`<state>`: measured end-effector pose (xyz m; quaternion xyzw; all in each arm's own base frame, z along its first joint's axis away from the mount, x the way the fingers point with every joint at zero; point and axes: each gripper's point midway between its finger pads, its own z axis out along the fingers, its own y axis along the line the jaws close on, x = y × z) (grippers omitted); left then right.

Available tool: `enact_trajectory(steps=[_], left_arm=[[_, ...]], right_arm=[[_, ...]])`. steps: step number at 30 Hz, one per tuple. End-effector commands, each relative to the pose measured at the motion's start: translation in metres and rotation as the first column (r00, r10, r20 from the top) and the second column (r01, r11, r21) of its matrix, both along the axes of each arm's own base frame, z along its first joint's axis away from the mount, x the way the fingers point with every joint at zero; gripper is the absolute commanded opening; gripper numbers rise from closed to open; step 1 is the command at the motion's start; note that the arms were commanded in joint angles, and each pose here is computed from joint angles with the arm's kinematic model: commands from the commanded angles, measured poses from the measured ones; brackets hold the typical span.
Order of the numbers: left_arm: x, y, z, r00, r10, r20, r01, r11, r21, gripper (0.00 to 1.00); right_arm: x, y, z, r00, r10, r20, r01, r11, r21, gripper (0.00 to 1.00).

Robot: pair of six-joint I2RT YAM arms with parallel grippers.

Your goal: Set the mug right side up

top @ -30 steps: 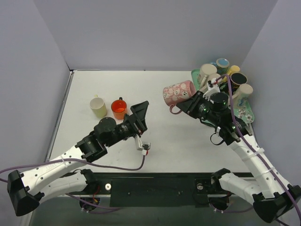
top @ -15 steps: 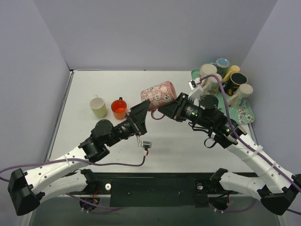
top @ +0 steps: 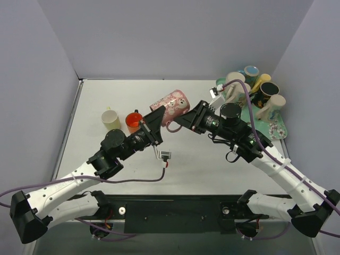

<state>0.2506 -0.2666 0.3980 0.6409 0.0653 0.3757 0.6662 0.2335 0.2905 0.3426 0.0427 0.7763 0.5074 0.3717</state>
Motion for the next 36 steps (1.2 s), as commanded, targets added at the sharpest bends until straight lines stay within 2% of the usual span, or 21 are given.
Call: enact_trajectory(steps=[1,2,5,6,9,10,11,13,14,15,16,17,18,19,20,22,24,26,29,31,36], left_arm=[[-0.004,0.002,0.014,0.993,-0.023,-0.119,0.018,0.999,-0.040,0.00],[-0.003,0.002,0.008,0.987,-0.021,-0.160,0.014,0.999,-0.044,0.00],[0.013,0.013,-0.005,0.959,0.071,-0.276,-0.091,0.994,-0.061,0.00],[0.018,0.021,-0.008,0.921,0.114,-0.371,-0.149,0.987,-0.066,0.00],[0.039,0.028,-0.016,0.770,0.225,-0.597,-0.306,0.951,-0.036,0.00],[0.045,0.036,-0.039,0.657,0.285,-0.698,-0.398,0.917,0.000,0.00],[0.055,0.031,-0.027,0.603,0.286,-0.744,-0.441,0.897,-0.013,0.00],[0.066,0.022,-0.038,0.389,0.308,-0.868,-0.532,0.844,0.061,0.00],[0.054,0.032,-0.065,0.204,0.342,-0.917,-0.569,0.804,0.173,0.00],[0.073,0.018,-0.061,0.142,0.329,-0.934,-0.598,0.780,0.184,0.00],[0.072,0.014,-0.108,-0.051,0.394,-0.918,-0.605,0.719,0.342,0.00],[0.076,0.028,-0.091,-0.110,0.372,-0.922,-0.641,0.682,0.351,0.00],[0.086,0.016,-0.128,-0.245,0.371,-0.896,-0.640,0.632,0.436,0.00],[0.092,0.032,-0.114,-0.289,0.332,-0.898,-0.674,0.595,0.437,0.00],[0.105,0.023,-0.145,-0.388,0.310,-0.868,-0.667,0.556,0.496,0.00],[0.123,0.027,-0.157,-0.453,0.216,-0.865,-0.707,0.503,0.497,0.00],[0.139,0.024,-0.172,-0.484,0.140,-0.864,-0.715,0.506,0.483,0.00],[0.157,0.021,-0.179,-0.473,0.087,-0.877,-0.737,0.507,0.448,0.00],[0.185,0.027,-0.189,-0.437,0.044,-0.899,-0.779,0.482,0.402,0.00],[0.197,0.039,-0.202,-0.453,0.035,-0.891,-0.789,0.451,0.418,0.00],[0.197,0.049,-0.242,-0.572,-0.003,-0.820,-0.741,0.431,0.516,0.00]], right_arm=[[0.018,-0.006,0.043,0.973,-0.055,0.223,0.058,0.998,-0.006,0.11],[0.027,-0.016,0.032,0.973,-0.103,0.207,0.116,0.992,-0.055,0.30],[0.043,-0.053,0.005,0.950,-0.226,0.216,0.275,0.933,-0.234,0.52],[0.043,-0.062,0.005,0.941,-0.246,0.233,0.302,0.920,-0.251,0.65],[0.051,-0.100,-0.012,0.887,-0.366,0.282,0.449,0.825,-0.342,0.81],[0.050,-0.110,-0.013,0.874,-0.382,0.300,0.474,0.805,-0.358,0.81],[0.052,-0.122,-0.020,0.855,-0.415,0.309,0.512,0.767,-0.386,0.82],[0.051,-0.137,-0.029,0.843,-0.430,0.324,0.536,0.727,-0.429,0.82],[0.051,-0.146,-0.030,0.834,-0.443,0.330,0.551,0.712,-0.435,0.82],[0.052,-0.153,-0.041,0.834,-0.451,0.317,0.551,0.693,-0.465,0.83],[0.054,-0.165,-0.042,0.817,-0.484,0.312,0.576,0.677,-0.459,0.83],[0.055,-0.171,-0.055,0.819,-0.491,0.297,0.573,0.661,-0.485,0.83],[0.057,-0.183,-0.059,0.802,-0.521,0.292,0.593,0.638,-0.491,0.83],[0.056,-0.190,-0.068,0.799,-0.530,0.284,0.594,0.622,-0.510,0.83],[0.057,-0.201,-0.076,0.786,-0.553,0.278,0.606,0.599,-0.524,0.83],[0.058,-0.221,-0.086,0.755,-0.593,0.281,0.631,0.537,-0.560,0.83],[0.058,-0.240,-0.095,0.720,-0.630,0.293,0.650,0.462,-0.603,0.83],[0.058,-0.253,-0.103,0.701,-0.650,0.293,0.650,0.412,-0.639,0.83],[0.058,-0.258,-0.117,0.705,-0.656,0.270,0.625,0.393,-0.675,0.83],[0.059,-0.260,-0.125,0.708,-0.657,0.259,0.610,0.384,-0.693,0.83],[0.061,-0.262,-0.135,0.711,-0.660,0.243,0.590,0.371,-0.717,0.82]])
